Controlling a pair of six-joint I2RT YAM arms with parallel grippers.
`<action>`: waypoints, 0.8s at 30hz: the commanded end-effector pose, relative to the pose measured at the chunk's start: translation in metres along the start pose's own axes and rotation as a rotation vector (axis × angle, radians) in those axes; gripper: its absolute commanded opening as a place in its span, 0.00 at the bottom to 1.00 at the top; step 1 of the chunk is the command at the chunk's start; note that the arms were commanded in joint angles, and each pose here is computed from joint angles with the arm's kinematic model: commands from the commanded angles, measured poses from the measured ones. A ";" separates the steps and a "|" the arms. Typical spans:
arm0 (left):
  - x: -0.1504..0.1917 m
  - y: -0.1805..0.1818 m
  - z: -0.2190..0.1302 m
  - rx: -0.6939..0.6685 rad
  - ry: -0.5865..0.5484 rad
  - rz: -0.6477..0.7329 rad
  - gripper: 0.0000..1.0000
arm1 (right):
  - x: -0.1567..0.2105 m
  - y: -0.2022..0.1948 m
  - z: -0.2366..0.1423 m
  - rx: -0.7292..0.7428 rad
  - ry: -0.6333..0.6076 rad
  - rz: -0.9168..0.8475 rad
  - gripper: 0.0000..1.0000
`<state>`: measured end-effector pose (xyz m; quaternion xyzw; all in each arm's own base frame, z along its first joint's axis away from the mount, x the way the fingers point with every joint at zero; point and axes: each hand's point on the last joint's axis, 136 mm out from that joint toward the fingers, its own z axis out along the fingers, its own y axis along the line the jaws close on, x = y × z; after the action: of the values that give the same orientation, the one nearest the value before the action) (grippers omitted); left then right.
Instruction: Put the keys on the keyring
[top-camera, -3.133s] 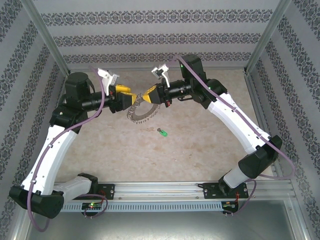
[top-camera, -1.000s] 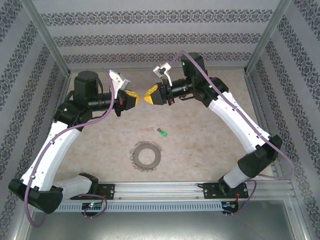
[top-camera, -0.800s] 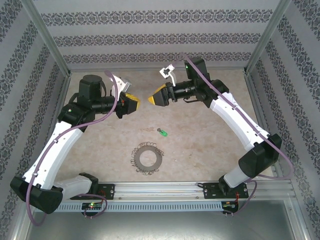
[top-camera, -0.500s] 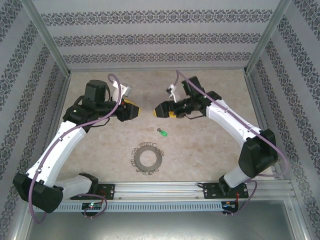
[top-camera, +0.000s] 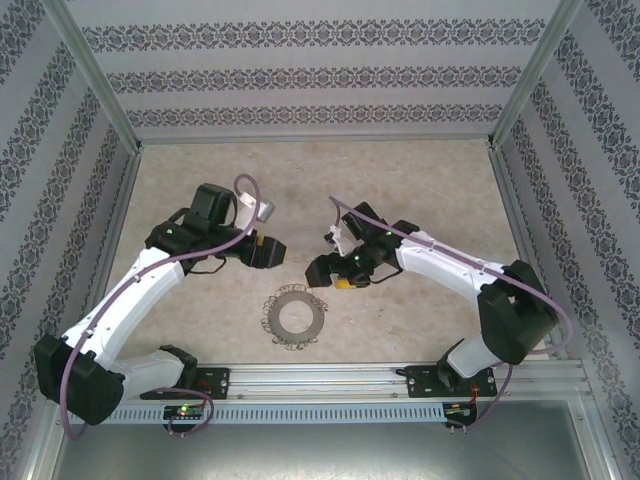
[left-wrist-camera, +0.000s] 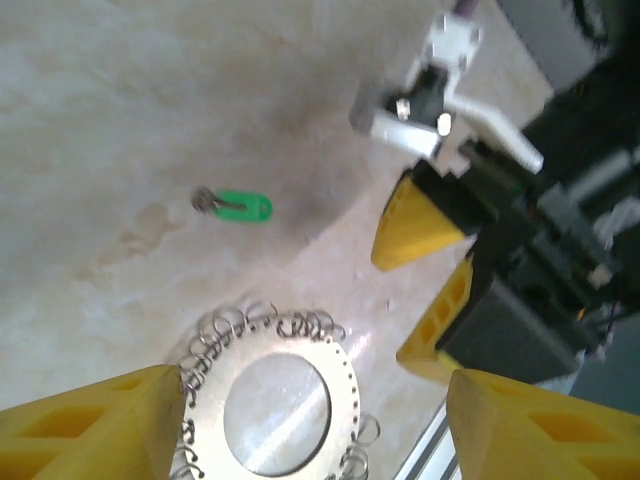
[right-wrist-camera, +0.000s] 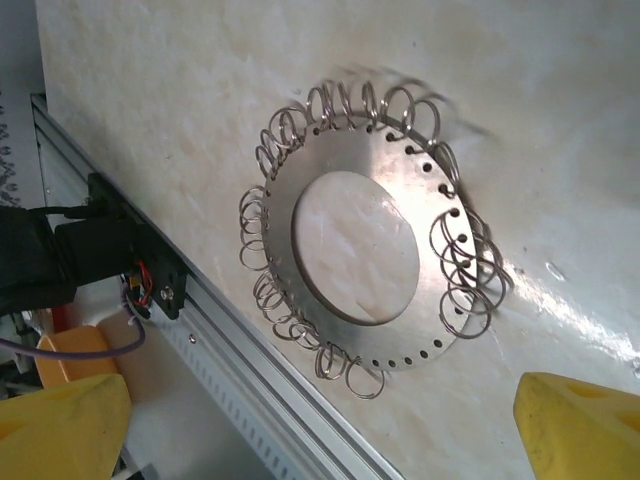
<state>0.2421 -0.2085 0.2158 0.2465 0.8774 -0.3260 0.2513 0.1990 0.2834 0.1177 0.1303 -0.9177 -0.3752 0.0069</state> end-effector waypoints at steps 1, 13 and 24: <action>0.026 -0.018 0.003 0.025 0.063 0.133 0.70 | -0.003 -0.019 -0.007 -0.003 -0.074 0.091 0.98; 0.111 -0.058 0.045 0.090 0.385 0.369 0.65 | -0.063 -0.075 -0.064 -0.034 -0.281 0.367 0.98; 0.147 -0.082 0.093 0.053 0.562 0.410 0.58 | -0.069 -0.128 -0.122 0.009 -0.439 0.475 0.98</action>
<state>0.1138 -0.2764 0.1026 0.4992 0.8355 -0.2231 0.0551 0.3086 0.1377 0.1177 -0.1736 -0.9035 -0.3802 -0.0951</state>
